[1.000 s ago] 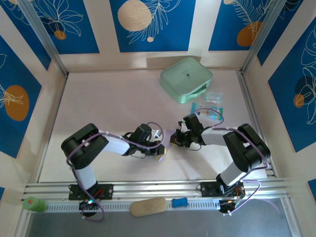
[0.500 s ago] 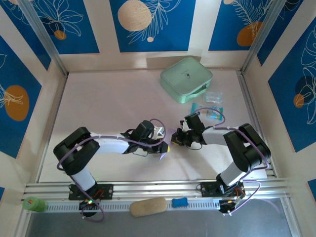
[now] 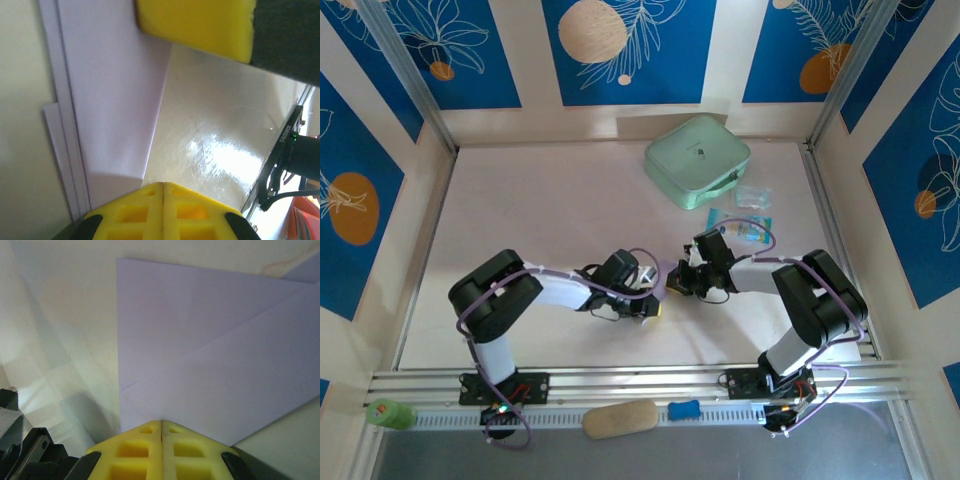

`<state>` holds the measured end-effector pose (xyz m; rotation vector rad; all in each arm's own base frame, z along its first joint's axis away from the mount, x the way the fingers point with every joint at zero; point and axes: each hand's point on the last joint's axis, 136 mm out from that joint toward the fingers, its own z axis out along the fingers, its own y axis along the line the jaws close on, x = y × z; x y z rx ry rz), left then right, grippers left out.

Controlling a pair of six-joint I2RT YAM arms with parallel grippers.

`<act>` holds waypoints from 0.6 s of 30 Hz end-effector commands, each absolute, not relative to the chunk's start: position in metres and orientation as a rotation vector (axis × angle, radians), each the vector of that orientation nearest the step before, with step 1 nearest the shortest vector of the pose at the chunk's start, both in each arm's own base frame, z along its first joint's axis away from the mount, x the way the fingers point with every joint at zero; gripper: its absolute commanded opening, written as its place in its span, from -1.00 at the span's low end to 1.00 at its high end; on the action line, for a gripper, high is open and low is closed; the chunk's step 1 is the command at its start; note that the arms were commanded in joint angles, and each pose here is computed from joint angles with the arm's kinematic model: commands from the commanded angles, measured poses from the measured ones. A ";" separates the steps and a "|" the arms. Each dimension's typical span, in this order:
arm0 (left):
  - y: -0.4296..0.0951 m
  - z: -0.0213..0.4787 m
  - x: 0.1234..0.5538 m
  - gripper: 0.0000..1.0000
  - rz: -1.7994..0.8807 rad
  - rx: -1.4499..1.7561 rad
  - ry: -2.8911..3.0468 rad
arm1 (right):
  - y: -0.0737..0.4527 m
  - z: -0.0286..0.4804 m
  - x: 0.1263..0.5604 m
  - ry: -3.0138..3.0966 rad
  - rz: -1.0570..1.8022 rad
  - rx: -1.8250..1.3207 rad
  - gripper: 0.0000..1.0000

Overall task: Fold a paper plane with a square sheet of paper (pick it up from the middle)
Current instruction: Fold the wing for the fifth time at the center of the table.

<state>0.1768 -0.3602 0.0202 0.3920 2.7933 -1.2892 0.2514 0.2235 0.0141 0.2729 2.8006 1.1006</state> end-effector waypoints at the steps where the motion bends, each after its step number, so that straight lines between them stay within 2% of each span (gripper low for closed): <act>1: -0.334 -0.003 0.155 -1.00 -1.178 0.384 2.908 | 0.209 -0.007 0.239 2.886 1.006 0.343 -0.98; 18: -0.313 0.013 0.142 -1.00 -1.141 0.419 2.896 | 0.205 -0.009 0.239 2.887 0.994 0.355 -0.99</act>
